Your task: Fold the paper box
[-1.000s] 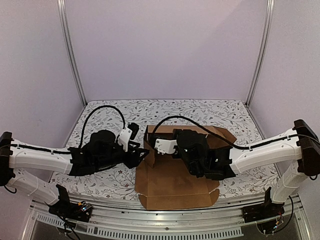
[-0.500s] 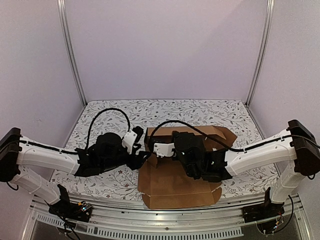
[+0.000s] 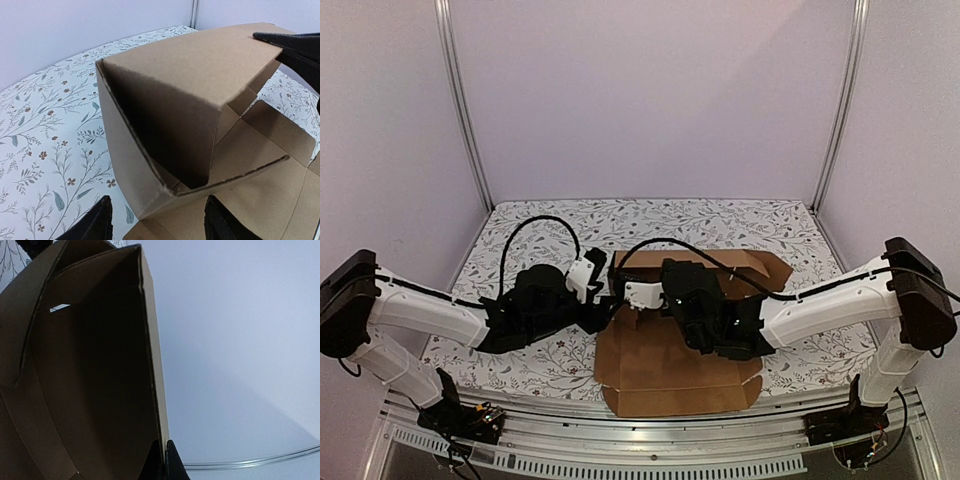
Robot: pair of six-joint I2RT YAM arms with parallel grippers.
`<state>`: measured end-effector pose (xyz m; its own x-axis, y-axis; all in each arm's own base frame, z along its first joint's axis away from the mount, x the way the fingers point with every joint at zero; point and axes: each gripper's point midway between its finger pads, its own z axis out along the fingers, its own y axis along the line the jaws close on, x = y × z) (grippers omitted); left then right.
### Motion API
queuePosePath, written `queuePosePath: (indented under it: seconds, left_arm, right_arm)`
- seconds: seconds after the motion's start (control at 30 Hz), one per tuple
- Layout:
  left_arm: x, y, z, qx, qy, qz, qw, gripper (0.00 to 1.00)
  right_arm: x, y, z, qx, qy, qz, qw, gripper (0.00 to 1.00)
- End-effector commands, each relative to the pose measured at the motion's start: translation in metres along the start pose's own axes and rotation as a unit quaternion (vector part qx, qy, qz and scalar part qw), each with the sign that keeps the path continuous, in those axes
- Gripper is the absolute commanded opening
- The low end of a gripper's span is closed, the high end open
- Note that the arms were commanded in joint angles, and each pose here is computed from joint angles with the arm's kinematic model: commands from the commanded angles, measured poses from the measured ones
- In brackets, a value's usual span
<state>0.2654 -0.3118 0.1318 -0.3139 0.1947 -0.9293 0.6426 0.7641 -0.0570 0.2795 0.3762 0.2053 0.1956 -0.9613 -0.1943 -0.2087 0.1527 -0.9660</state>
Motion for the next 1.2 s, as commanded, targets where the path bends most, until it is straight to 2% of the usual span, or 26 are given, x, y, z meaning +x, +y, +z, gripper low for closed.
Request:
queuePosePath:
  seconds: [0.0, 0.4, 0.97, 1.17]
  left_arm:
    - [-0.005, 0.009, 0.006, -0.012, -0.026, -0.017, 0.999, 0.61]
    - [-0.002, 0.009, 0.020, -0.013, -0.030, -0.030, 0.999, 0.63]
    - [-0.030, 0.042, 0.030, -0.131, -0.101, -0.069, 0.984, 0.63]
    - [-0.041, 0.038, 0.028, -0.152, -0.117, -0.076, 0.978, 0.62]
  right_arm:
    - [0.001, 0.016, 0.009, -0.015, 0.001, -0.012, 1.000, 0.00]
    - [0.013, 0.036, 0.017, -0.027, 0.019, -0.032, 0.999, 0.00]
    - [0.014, 0.025, 0.013, -0.034, 0.015, 0.001, 0.999, 0.00]
    - [0.012, 0.020, 0.015, -0.035, 0.017, 0.018, 0.999, 0.00]
